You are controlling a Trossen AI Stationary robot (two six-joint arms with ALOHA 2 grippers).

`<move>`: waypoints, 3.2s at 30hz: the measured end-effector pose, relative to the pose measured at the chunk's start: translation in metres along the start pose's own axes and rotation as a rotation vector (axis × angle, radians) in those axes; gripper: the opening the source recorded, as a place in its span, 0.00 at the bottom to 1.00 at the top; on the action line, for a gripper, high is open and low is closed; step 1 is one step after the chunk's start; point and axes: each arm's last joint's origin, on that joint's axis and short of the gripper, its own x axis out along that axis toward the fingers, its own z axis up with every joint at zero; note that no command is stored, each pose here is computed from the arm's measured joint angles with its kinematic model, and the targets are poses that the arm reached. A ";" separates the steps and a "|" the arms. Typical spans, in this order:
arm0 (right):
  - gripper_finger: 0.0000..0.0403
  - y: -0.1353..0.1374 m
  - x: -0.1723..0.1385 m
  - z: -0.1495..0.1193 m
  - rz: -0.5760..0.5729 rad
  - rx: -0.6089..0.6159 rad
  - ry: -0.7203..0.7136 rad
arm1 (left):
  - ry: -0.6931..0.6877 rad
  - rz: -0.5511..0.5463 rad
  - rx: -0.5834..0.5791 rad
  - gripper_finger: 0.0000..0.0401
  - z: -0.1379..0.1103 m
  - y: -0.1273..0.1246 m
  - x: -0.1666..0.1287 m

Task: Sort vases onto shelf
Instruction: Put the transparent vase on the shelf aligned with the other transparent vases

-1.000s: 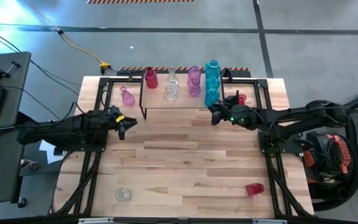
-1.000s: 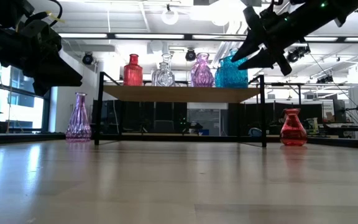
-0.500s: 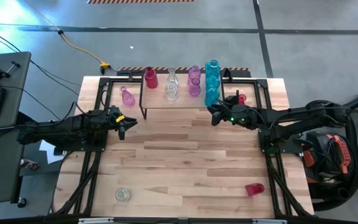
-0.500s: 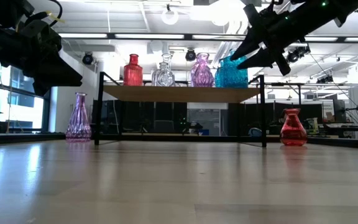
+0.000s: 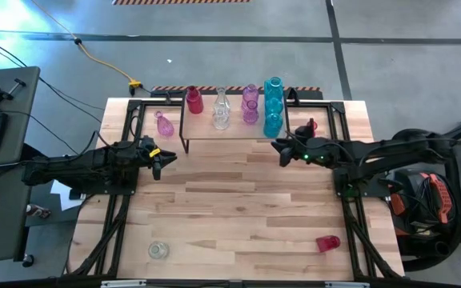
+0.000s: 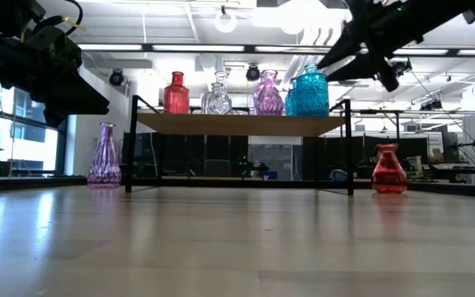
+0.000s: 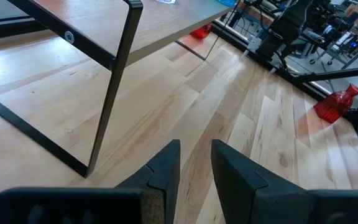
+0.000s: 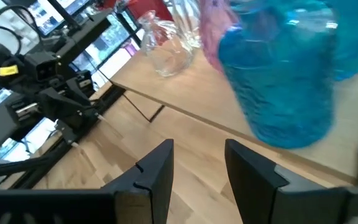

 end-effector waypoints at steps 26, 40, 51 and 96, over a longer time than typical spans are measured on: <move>0.34 0.012 -0.016 -0.029 0.187 0.231 0.421 | 0.000 0.000 0.000 0.21 0.000 0.000 0.000; 0.34 0.054 0.001 -0.068 0.343 0.370 0.473 | 0.000 0.000 0.000 0.21 0.000 0.000 0.000; 0.34 0.061 -0.011 -0.085 0.350 0.265 0.490 | 0.001 0.000 0.000 0.21 0.000 0.000 0.000; 0.34 -0.027 -0.145 0.041 0.695 -0.247 -0.180 | -0.331 -0.591 -0.128 0.21 0.112 -0.062 -0.055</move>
